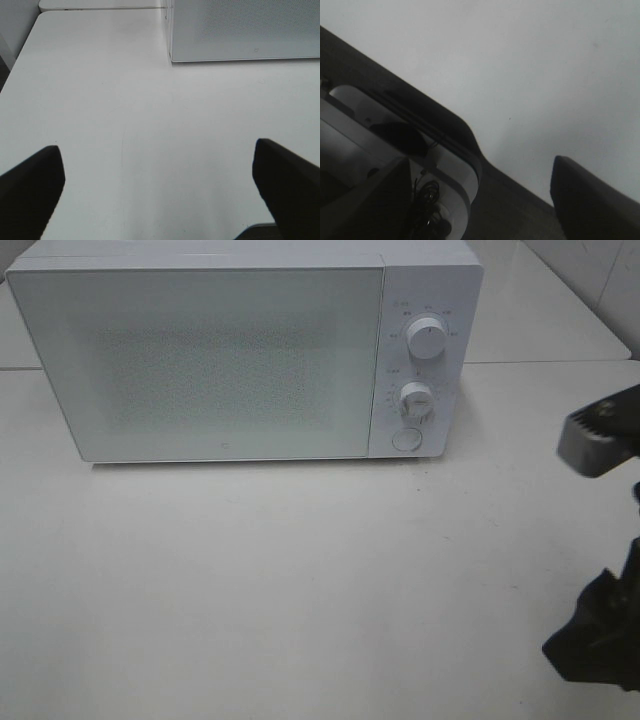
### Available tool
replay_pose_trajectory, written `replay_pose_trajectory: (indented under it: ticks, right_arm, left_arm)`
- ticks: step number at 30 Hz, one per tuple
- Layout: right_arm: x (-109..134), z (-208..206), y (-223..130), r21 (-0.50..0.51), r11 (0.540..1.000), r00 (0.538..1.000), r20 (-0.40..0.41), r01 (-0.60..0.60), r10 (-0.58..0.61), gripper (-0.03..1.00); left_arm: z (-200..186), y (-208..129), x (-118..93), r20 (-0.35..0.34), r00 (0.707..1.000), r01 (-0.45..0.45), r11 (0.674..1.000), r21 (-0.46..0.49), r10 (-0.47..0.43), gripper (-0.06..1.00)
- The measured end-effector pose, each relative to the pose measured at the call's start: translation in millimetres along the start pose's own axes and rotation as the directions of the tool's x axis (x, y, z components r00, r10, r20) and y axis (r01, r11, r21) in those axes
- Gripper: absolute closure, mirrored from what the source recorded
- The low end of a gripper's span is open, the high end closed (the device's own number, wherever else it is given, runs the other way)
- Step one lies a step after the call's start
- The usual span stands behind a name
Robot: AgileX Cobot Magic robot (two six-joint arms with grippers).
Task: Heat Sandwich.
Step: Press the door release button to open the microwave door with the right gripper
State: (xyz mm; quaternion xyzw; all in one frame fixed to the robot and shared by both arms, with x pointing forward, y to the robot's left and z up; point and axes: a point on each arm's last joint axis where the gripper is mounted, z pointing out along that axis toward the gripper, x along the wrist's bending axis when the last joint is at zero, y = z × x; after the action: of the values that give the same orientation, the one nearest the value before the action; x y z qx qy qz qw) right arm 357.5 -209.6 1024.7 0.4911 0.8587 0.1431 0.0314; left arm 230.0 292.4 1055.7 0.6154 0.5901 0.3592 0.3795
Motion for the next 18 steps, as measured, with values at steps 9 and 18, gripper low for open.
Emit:
replay_pose_trajectory:
  ticks: [9,18]
  right_arm:
    - [-6,-65,-49,-0.376,0.924,0.997,0.057,0.069,-0.051,0.22]
    - [-12,-95,-98,-0.616,0.787,0.994,0.099,0.024,0.047,0.22]
  left_arm:
    - [0,0,0,0.000,1.000,0.000,1.000,0.000,0.000,-0.02]
    - [0,0,0,0.000,1.000,0.000,1.000,0.000,0.000,-0.02]
